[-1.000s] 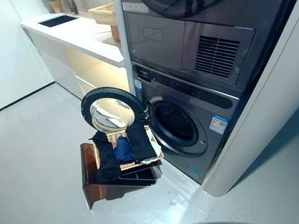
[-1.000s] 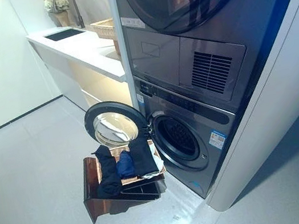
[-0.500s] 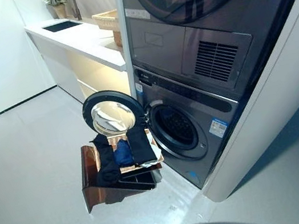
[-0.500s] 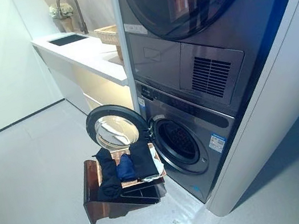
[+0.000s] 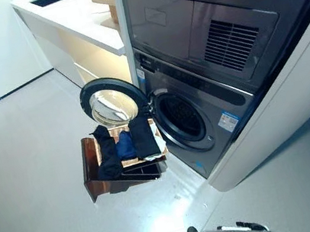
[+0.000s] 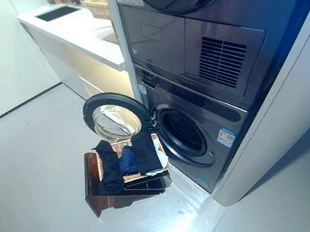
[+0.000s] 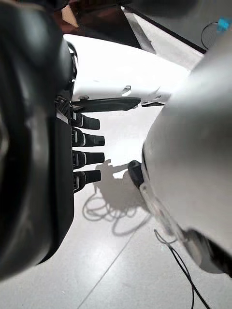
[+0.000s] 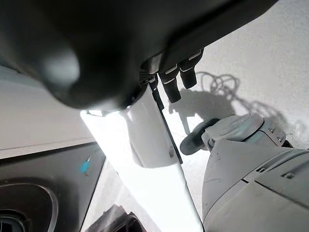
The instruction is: Pick up the clothes and place them into the washing machine
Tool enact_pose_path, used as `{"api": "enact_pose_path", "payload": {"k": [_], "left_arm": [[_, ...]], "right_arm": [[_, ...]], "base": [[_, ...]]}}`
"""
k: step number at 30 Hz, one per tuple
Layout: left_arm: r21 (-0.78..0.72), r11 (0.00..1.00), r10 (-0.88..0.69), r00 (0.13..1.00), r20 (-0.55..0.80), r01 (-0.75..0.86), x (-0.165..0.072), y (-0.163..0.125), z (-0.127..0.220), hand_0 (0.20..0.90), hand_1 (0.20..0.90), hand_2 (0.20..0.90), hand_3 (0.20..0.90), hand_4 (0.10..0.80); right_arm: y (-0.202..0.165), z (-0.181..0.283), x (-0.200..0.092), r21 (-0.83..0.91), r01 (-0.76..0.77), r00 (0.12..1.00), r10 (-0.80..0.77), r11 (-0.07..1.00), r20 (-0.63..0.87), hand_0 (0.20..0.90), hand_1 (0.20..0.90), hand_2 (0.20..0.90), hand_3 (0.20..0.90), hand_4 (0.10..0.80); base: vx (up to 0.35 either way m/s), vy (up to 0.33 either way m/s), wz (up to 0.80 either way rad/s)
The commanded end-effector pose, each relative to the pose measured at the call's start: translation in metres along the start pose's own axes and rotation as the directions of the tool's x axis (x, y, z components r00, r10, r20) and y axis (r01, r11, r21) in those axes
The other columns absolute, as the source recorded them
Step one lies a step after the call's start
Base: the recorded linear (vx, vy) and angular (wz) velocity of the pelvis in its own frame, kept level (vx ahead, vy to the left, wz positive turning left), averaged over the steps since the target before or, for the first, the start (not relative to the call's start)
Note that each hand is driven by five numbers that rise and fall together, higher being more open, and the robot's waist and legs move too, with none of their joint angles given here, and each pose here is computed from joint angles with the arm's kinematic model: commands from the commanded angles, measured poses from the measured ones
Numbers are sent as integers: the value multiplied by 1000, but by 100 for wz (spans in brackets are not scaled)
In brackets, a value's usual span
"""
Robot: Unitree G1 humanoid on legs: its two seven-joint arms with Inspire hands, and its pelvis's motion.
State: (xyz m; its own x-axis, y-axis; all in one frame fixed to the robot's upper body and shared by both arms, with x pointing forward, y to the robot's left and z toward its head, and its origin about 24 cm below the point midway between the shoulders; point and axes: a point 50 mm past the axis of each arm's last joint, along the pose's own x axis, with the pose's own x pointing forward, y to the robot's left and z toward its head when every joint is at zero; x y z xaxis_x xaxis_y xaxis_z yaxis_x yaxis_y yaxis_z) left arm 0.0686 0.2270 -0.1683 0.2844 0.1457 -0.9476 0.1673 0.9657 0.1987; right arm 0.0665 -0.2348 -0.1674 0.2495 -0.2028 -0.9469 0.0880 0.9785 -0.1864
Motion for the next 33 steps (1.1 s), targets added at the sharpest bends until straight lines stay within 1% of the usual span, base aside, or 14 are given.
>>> {"api": "enact_pose_path", "payload": {"k": [1, 4, 6, 12, 14, 17, 18, 19, 20, 21, 23, 25, 27, 33], "left_arm": [[-23, 999, -24, 995, 101, 26, 4, -18, 37, 900, 900, 900, 900, 800], [-54, 998, -16, 995, 99, 21, 4, -19, 37, 900, 900, 900, 900, 800], [-76, 997, -11, 998, 65, 16, 3, -20, 26, 900, 900, 900, 900, 800], [-93, 996, -8, 1000, 28, 11, 2, -22, 12, 900, 900, 900, 900, 800], [-102, 995, 2, 1000, 15, -1, 1, -18, 8, 900, 900, 900, 900, 800], [-120, 992, 44, 999, 7, -43, 1, -2, 6, 900, 900, 900, 900, 800], [-120, 992, 44, 999, 7, -43, 1, -2, 6, 900, 900, 900, 900, 800], [-105, 993, 62, 998, 13, -61, 1, 6, 9, 900, 900, 900, 900, 800], [-105, 993, 62, 998, 13, -61, 1, 6, 9, 900, 900, 900, 900, 800], [-76, 994, 77, 997, 31, -74, 1, 13, 15, 900, 900, 900, 900, 800], [-42, 996, 85, 994, 63, -83, 2, 17, 24, 900, 900, 900, 900, 800], [-11, 995, 100, 989, 106, -99, 2, 24, 40, 900, 900, 900, 900, 800], [2, 994, 106, 987, 124, -107, 2, 28, 46, 900, 900, 900, 900, 800], [-12, 993, 114, 984, 136, -114, 3, 24, 51, 900, 900, 900, 900, 800]], "right_arm": [[-22, 25, 0, 4, 66, 997, -66, 998, 49, 900, 900, 900, 900, 800], [-29, 31, 0, -2, 93, 994, -93, 996, 57, 900, 900, 900, 900, 800], [-33, 35, 0, 10, 111, 991, -111, 994, 68, 900, 900, 900, 900, 800], [-24, 31, 1, 23, 90, 994, -92, 996, 60, 900, 900, 900, 900, 800], [-20, 23, 1, 32, 84, 996, -85, 996, 34, 900, 900, 900, 900, 800], [-10, 21, 1, 37, 56, 998, -57, 998, 28, 900, 900, 900, 900, 800], [-10, 21, 1, 37, 56, 998, -57, 998, 28, 900, 900, 900, 900, 800], [-4, 26, 2, 26, 38, 998, -39, 999, 48, 900, 900, 900, 900, 800], [-4, 26, 2, 26, 38, 998, -39, 999, 48, 900, 900, 900, 900, 800], [0, 35, 2, 35, 24, 996, -27, 999, 84, 900, 900, 900, 900, 800], [1, 42, 2, 26, 19, 994, -21, 999, 108, 900, 900, 900, 900, 800], [1, 42, 2, 21, 18, 994, -20, 1000, 109, 900, 900, 900, 900, 800], [0, 35, 2, 31, 24, 996, -27, 999, 90, 900, 900, 900, 900, 800], [5, 31, 2, 22, 24, 996, -26, 999, 81, 900, 900, 900, 900, 800]], "base": [[-38, -99, 9], [58, -5, 10], [195, 64, 8], [274, 134, -22], [385, 242, -57], [343, 198, -52], [300, 162, -63], [189, 103, -46], [388, 242, -49], [265, 206, -30], [258, 256, -9], [196, 230, 12], [244, 161, 16], [193, -13, 20]]}}
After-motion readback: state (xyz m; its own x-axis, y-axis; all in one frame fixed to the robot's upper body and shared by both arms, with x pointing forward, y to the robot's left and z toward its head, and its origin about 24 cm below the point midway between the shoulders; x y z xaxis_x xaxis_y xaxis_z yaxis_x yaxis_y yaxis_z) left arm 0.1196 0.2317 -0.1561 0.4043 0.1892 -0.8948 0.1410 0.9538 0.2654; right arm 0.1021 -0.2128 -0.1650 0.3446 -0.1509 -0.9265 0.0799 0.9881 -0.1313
